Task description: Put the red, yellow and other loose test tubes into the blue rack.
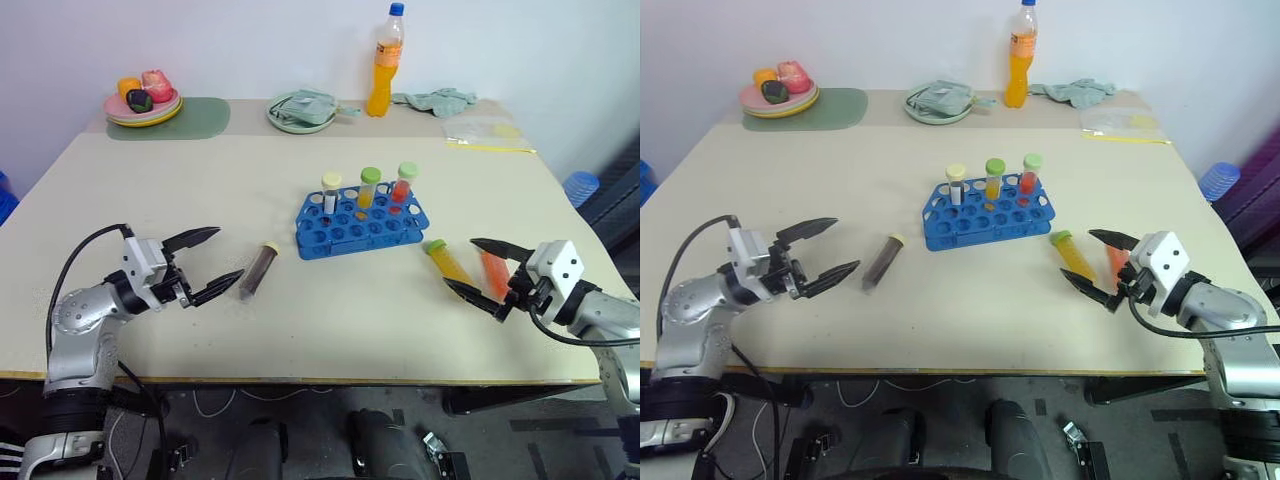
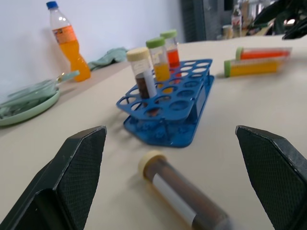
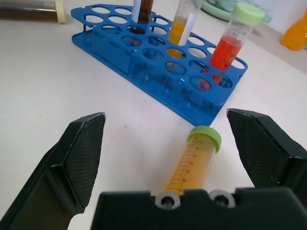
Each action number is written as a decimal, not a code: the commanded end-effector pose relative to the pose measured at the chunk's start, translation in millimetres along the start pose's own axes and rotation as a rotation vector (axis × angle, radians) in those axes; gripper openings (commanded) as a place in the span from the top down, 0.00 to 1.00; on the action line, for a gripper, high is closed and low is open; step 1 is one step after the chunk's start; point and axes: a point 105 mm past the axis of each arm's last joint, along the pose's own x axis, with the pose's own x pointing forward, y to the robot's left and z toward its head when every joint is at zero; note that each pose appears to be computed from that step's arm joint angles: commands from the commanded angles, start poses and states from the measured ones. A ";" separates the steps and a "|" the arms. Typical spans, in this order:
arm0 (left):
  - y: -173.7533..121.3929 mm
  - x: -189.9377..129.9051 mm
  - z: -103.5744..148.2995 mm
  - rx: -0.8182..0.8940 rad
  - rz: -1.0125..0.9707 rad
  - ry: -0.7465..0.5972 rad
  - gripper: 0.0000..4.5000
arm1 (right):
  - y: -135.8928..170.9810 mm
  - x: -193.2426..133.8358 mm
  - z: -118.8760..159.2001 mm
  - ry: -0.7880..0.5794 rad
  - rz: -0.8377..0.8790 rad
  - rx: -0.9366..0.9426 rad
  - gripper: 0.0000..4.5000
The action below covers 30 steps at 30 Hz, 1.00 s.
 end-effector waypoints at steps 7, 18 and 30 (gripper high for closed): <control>3.6 8.1 12.0 0.045 -0.012 -0.050 0.01 | -26.0 0.8 34.9 -0.098 -0.078 -0.020 0.00; 5.9 18.0 17.2 0.071 -0.040 -0.083 0.01 | -52.8 17.0 31.7 0.108 -0.205 0.278 0.00; -11.6 41.2 11.3 0.017 -0.085 -0.145 0.01 | -80.1 -15.9 21.5 0.713 -0.344 0.635 0.00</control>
